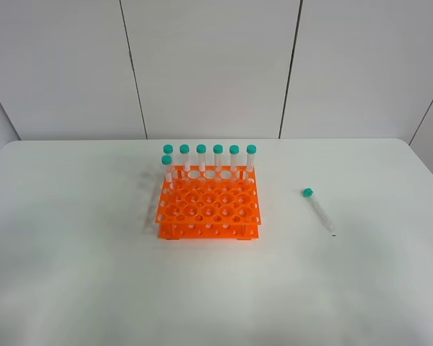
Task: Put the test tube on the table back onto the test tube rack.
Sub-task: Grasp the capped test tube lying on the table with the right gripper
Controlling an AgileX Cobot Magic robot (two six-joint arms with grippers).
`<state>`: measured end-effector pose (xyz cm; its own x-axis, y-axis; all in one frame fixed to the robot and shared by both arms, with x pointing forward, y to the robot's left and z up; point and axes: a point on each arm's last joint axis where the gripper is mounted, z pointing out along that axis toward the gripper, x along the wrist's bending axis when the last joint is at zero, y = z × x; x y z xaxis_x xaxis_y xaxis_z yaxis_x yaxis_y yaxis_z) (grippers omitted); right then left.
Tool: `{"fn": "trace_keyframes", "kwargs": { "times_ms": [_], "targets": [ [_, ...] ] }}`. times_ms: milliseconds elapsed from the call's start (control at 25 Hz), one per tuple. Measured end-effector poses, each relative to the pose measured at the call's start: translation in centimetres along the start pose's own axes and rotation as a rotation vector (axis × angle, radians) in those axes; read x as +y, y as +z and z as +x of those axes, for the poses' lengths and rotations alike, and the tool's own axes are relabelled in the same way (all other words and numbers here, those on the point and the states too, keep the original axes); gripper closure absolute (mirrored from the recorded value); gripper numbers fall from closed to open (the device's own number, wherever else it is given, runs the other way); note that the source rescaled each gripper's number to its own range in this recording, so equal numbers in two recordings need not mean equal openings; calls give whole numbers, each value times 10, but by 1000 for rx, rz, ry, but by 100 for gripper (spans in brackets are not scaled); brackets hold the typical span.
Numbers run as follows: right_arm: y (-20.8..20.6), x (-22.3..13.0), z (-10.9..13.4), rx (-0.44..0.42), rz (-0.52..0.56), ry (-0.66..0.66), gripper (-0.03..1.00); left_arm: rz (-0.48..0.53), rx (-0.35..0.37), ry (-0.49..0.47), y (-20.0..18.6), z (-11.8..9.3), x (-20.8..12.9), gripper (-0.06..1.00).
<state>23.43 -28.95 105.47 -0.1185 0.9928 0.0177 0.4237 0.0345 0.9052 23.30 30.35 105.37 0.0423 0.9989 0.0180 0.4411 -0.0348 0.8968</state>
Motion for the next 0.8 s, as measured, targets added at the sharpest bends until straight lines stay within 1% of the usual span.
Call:
{"fn": "trace_keyframes", "kwargs": {
  "times_ms": [400, 520, 680, 760, 800],
  "targets": [
    [0, 1, 0, 0, 0, 1, -3, 0, 0, 0, 0, 0, 0, -2],
    [5, 16, -1, -1, 38, 25, -3, 0, 0, 0, 0, 0, 0, -2],
    [33, 59, -5, -1, 178, 44, -3, 0, 0, 0, 0, 0, 0, -2],
    [60, 80, -9, 1, 294, 56, -3, 0, 0, 0, 0, 0, 0, -2],
    [72, 89, -10, 2, 336, 60, -3, 0, 0, 0, 0, 0, 0, -2]
  ]
}}
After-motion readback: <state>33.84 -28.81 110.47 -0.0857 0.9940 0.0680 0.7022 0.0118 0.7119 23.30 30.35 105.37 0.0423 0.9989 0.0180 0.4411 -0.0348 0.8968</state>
